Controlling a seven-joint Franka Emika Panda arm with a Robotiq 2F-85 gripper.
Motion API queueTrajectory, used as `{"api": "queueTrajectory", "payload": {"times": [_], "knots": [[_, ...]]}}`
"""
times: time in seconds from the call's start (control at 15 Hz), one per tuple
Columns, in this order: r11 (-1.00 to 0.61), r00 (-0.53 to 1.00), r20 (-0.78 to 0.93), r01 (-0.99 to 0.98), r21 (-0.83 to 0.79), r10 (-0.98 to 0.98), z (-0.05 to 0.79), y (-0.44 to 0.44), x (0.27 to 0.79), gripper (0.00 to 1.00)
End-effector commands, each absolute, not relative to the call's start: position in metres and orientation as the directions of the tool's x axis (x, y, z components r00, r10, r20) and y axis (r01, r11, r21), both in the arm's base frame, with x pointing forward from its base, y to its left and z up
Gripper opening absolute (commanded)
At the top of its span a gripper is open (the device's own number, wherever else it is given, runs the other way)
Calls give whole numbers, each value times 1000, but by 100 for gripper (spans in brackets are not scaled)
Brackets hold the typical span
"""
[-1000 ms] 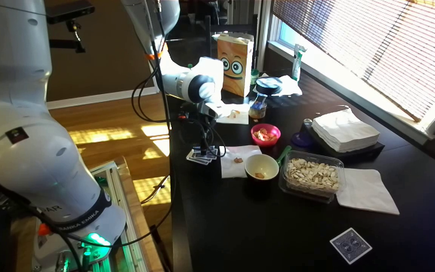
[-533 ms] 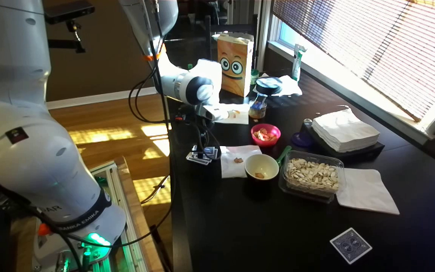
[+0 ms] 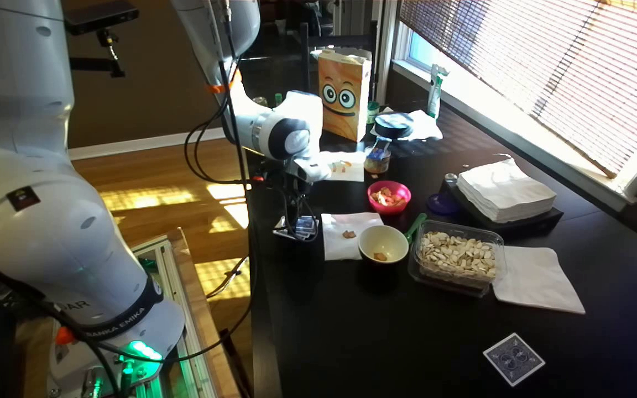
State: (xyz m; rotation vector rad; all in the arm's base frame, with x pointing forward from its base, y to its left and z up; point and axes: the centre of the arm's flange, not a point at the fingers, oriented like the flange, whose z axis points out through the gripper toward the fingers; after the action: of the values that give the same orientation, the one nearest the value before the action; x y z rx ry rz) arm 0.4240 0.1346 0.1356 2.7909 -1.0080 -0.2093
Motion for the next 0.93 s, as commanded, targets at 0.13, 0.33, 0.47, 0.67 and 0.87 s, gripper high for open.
{"api": "queueTrajectory", "payload": {"times": [0.13, 0.33, 0.47, 0.67, 0.87], "knots": [[-735, 739, -48, -656, 175, -671, 133, 128, 415, 100], [-709, 714, -32, -689, 149, -700, 138, 125, 412, 100], [-688, 692, -28, -712, 139, -722, 139, 122, 410, 100], [-659, 662, -32, -738, 147, -748, 137, 118, 403, 100], [-636, 640, -31, -756, 154, -768, 137, 114, 398, 100]]}}
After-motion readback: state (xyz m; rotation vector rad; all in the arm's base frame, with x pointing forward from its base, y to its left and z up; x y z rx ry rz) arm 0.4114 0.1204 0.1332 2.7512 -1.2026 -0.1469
